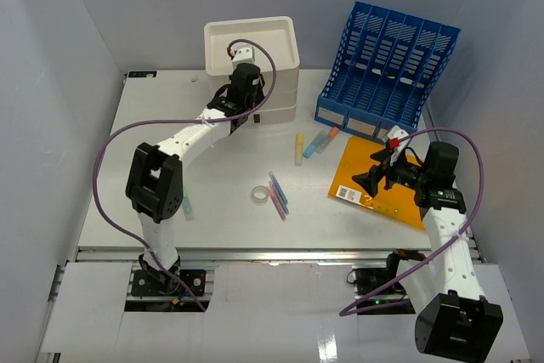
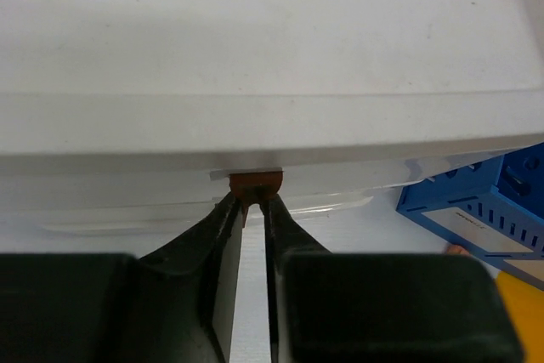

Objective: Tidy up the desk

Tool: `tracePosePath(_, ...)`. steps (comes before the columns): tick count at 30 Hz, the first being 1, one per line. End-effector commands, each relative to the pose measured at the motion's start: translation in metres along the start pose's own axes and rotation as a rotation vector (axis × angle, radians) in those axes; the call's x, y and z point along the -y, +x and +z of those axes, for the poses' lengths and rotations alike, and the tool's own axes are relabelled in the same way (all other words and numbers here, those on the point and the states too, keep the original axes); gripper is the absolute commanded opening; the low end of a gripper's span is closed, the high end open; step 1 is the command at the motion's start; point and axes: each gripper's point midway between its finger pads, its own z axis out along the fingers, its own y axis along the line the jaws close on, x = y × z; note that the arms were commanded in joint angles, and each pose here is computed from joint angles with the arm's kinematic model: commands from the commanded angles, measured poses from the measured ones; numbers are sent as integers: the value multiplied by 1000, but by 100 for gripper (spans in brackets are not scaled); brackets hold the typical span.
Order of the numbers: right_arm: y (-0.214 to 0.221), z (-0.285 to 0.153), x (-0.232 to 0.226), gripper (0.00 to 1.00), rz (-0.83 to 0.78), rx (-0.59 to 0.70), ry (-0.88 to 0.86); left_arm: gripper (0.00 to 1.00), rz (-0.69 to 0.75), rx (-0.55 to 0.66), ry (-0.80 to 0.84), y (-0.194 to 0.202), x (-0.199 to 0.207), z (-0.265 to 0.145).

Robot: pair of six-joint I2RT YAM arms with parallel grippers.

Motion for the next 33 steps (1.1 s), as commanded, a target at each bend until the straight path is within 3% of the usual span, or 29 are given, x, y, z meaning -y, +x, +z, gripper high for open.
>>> tracePosePath(1, -9, -2, -3, 94, -37, 32, -16, 20, -7, 47, -3, -23, 1, -12)
tracePosePath(8, -7, -2, -5, 94, -36, 34, -27, 5, -15, 18, 129, -10, 11, -59)
tracePosePath(14, -8, -1, -9, 94, -36, 41, -46, 2, -58, -47, 200, 28, 0, -99)
tracePosePath(23, -6, -1, -23, 94, -53, 68, -121, 3, -115, -74, 264, 38, 2, -121)
tracePosePath(26, -7, -2, -41, 94, -114, 111, -211, 16, -113, -80, 261, 41, 1, -120)
tracePosePath(30, -5, -3, -59, 93, -166, 141, -296, 65, -110, -86, 288, 40, 6, -122)
tracePosePath(33, -5, 6, -71, 93, -212, 87, -348, 78, -103, -99, 337, 41, 12, -129)
